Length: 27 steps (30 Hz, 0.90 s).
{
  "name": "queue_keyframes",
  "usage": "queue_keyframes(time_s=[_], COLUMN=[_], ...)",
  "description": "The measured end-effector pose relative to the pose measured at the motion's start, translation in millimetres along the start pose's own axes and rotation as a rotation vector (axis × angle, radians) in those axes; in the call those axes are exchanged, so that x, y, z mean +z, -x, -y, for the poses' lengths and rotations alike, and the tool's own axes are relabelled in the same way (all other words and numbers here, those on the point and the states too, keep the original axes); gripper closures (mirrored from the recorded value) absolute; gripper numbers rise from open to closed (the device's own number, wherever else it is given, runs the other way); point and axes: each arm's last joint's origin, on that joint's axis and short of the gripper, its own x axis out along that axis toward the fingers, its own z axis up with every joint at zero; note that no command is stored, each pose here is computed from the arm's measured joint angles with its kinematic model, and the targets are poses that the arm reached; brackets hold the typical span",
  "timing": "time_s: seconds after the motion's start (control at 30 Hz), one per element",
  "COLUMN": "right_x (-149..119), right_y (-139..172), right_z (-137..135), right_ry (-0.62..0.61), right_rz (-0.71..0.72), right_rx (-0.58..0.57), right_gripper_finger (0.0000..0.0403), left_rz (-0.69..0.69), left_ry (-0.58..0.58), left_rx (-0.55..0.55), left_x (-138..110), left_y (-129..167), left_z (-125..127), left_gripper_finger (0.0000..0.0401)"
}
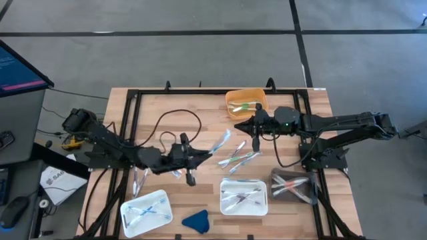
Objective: Pick & Place Toothbrushes
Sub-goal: Put the blue toothbrush into the left white bin
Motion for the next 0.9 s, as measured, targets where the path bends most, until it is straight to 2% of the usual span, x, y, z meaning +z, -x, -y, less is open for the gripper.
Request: queue_keyframes(time_s=[0.2,0.37,0.5,0.77,0.9], right_x=[9,15,10,8,11], right_y=[0,-4,-13,-22,-23], right_z=[-15,-39,-55,-62,-58], right_ry=[0.042,0.130,0.146,0.182,0.145], right_rz=[0.098,0.229,0.271,0.339,0.353], right_rx=[0.217,0.418,0.515,0.520,0.423], right_gripper_finger=[0.0403,0.0403,0.0393,0.0315,0.0275], left_rz=[0.093,0.161,0.178,0.179,0.171], left_ry=[0.043,0.050,0.026,-0.003,-0.009], left_rx=[-0.016,-0.103,-0.176,-0.198,-0.199], left_x=[-16,-19,-19,-19,-20], left_y=[18,26,27,28,28], left_z=[-13,-18,-16,-14,-14], left_gripper_finger=[0.0388,0.0388,0.0388,0.0388,0.0388])
